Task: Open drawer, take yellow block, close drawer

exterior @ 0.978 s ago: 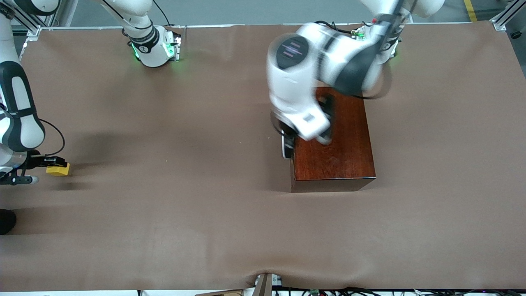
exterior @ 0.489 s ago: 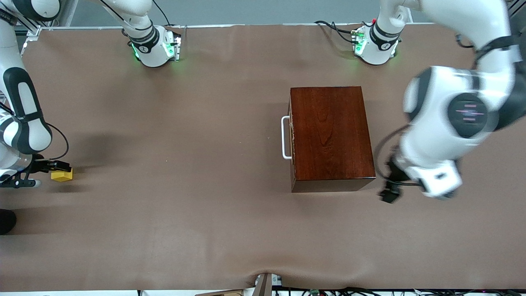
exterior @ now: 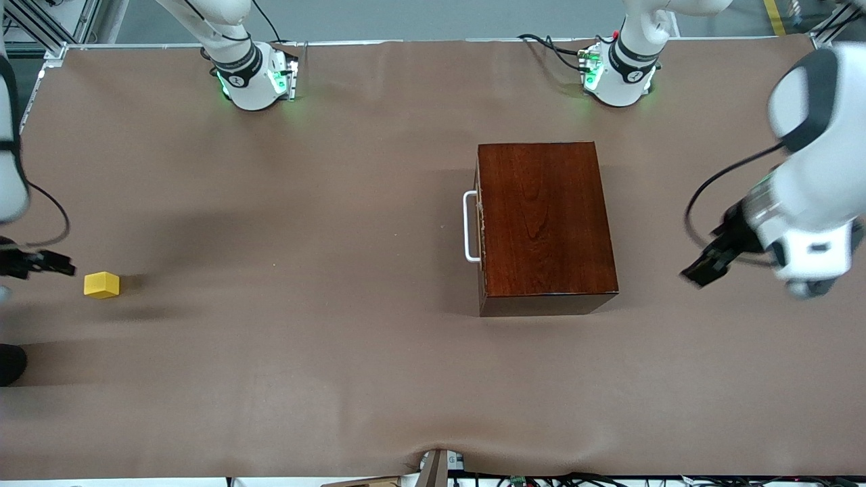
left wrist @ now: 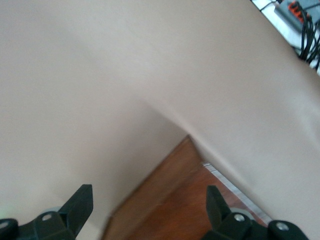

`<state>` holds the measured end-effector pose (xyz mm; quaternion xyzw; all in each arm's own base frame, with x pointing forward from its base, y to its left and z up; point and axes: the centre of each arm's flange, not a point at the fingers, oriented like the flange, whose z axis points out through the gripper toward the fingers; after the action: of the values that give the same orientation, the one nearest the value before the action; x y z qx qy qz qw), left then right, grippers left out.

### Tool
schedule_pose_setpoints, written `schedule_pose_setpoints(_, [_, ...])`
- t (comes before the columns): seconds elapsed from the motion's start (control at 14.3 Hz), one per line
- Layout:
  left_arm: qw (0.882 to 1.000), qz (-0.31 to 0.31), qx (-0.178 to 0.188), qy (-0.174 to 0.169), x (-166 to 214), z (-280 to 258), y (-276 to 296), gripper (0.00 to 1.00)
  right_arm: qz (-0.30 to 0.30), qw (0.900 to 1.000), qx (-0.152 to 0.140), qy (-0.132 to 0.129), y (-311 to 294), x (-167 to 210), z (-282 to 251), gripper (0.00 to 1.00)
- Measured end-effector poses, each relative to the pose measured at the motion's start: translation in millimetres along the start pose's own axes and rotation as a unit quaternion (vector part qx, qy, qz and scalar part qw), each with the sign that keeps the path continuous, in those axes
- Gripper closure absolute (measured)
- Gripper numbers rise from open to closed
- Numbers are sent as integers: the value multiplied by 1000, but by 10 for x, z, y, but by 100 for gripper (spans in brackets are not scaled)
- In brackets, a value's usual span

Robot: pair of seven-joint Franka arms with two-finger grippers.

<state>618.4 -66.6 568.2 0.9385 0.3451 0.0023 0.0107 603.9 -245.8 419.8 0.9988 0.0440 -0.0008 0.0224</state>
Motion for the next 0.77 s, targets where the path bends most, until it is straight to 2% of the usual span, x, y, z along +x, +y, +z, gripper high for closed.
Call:
schedule_pose_setpoints(0.14, [997, 72, -5, -7, 76, -158, -512, 0, -4, 1000, -2, 9, -218, -126, -614, 0])
schedule_pose_setpoints(0.42, [979, 203, -3, -25, 0, -284, -805, 0, 65, 997, 41, 3, -680, -456, -1454, 0])
schedule_pose_setpoints(0.63, [956, 293, -11, -16, -70, -398, -750, 0, 156, 987, 45, 2, -1338, -523, -1898, 0])
schedule_pose_setpoints(0.77, [947, 321, -9, -8, -178, -467, -632, 0, 210, 977, 44, -4, -1830, -514, -2043, 0])
